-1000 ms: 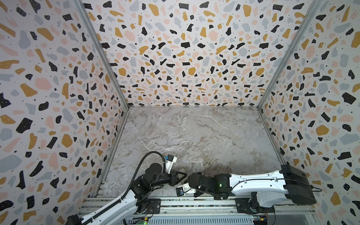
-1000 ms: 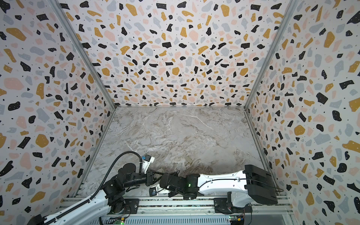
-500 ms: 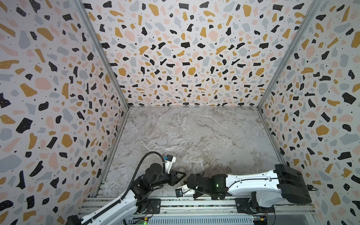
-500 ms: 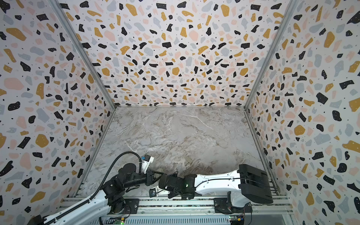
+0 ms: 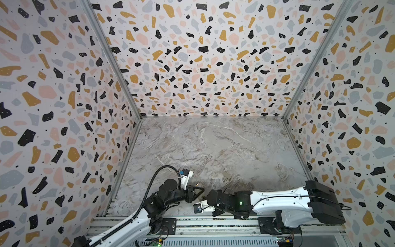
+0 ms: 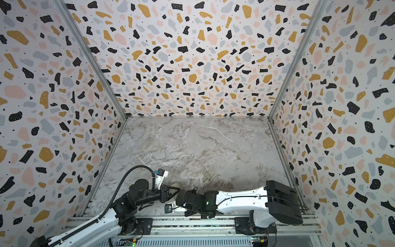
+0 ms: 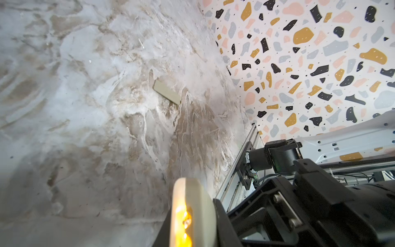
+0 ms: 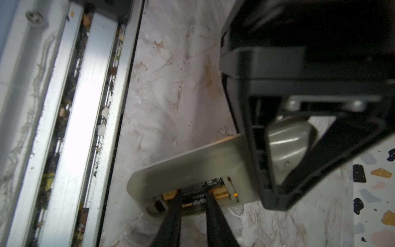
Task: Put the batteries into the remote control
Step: 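Lift the right gripper off the remote and move it to the beige cover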
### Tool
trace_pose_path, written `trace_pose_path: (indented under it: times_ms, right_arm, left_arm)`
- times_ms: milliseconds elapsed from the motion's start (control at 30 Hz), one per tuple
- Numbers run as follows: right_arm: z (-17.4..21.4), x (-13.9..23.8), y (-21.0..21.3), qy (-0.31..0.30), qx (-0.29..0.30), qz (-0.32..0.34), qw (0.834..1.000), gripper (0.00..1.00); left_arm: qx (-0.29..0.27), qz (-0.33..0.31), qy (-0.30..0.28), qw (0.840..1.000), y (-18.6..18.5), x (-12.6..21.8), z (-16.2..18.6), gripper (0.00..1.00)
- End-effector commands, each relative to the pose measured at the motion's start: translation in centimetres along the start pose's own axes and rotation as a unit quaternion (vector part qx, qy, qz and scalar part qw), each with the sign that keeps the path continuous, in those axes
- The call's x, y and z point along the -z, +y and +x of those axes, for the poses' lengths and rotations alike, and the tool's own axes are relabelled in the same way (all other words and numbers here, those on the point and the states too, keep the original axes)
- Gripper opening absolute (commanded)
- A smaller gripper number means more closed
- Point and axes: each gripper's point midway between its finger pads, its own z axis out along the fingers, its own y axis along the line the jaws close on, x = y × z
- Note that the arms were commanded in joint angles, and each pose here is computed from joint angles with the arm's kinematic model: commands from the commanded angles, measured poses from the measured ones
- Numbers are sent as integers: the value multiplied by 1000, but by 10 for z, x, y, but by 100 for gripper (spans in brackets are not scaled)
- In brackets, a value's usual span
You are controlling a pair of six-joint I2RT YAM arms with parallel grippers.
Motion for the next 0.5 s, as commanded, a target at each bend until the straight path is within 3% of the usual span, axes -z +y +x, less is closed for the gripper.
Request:
trace_pose_path:
  times_ms: [0,167,467]
  right_arm:
    - [7,21,-39,-8,-90,60,994,28]
    - [26,45,-78,-23,-200,91,975,37]
    - [107,48,-117,60,-359,119,924,61]
  left_arm:
    - [-34,49,-32,998,-32,2,-24,0]
    - [-23,31,-55,998,-23,2,-30,0]
    - [-8,21,-108,994,-16,6,-45,0]
